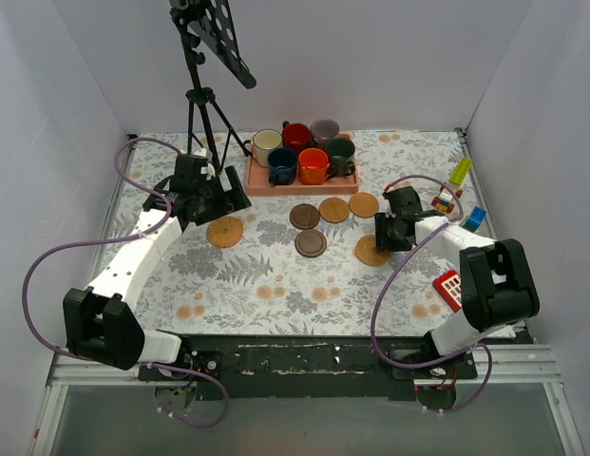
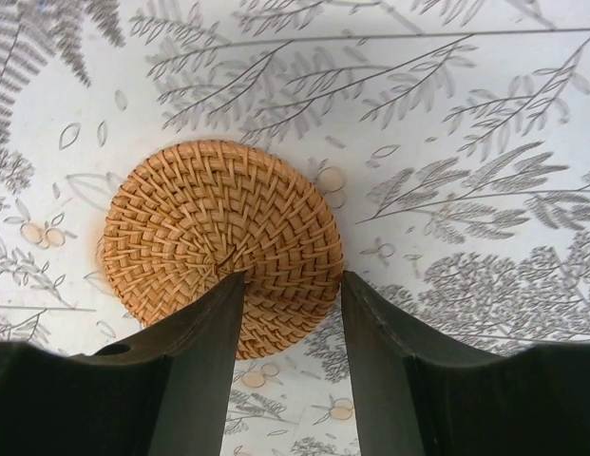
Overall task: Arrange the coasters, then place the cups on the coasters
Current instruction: Move the coaster to the center of the board.
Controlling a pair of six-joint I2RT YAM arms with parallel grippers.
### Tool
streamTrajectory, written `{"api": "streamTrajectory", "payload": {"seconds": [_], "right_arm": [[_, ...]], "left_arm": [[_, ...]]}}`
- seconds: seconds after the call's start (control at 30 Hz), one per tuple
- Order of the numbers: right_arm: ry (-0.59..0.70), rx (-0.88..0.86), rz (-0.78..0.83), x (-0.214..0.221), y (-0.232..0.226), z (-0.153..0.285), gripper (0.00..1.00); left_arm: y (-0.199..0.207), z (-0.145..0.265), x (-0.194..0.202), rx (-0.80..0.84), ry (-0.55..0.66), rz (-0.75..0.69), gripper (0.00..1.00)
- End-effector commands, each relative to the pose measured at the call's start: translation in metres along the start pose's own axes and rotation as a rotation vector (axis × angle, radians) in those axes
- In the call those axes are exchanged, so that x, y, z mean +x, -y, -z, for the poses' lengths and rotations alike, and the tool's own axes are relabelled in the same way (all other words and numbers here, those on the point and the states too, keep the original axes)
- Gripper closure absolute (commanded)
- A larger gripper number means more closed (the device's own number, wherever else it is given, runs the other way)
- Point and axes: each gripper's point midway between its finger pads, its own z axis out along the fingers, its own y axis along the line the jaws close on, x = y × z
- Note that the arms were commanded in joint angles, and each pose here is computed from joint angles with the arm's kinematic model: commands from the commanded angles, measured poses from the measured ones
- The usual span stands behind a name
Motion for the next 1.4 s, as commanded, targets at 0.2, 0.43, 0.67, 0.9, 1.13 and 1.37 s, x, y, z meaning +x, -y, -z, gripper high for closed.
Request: {"api": "streamTrajectory", "payload": {"seconds": [0.2,0.43,0.67,0.9,1.13,1.37], "right_arm": [[-0.180,-0.008,0.130,0.083,-0.043,0.003,0.46],[-0.202,-0.040,0.228,0.101,-0.077,0.006,0.47],[-0.198,-0.099,0.354,0.111,-0.120,0.009,0.47],[-0.187,-0.156,0.468,0.110,-0.162,0.005,0.47],[-0.182,-0.229,0.543,0.105,-0.202,0.000,0.49],[-0.186,-0.270,0.566,0.100,-0.227,-0.007,0.50]], "left_arm": [[0.014,0.021,0.005,0.043,0.020,-0.019,0.02],[0.014,0.024,0.019,0.041,0.001,-0.044,0.02],[0.008,0.026,0.029,0.023,-0.008,-0.052,0.02],[-0.004,0.028,0.037,-0.012,-0.008,-0.046,0.02],[-0.014,0.031,0.045,-0.044,-0.014,-0.040,0.02],[-0.024,0.032,0.050,-0.079,-0.009,-0.034,0.02]]}}
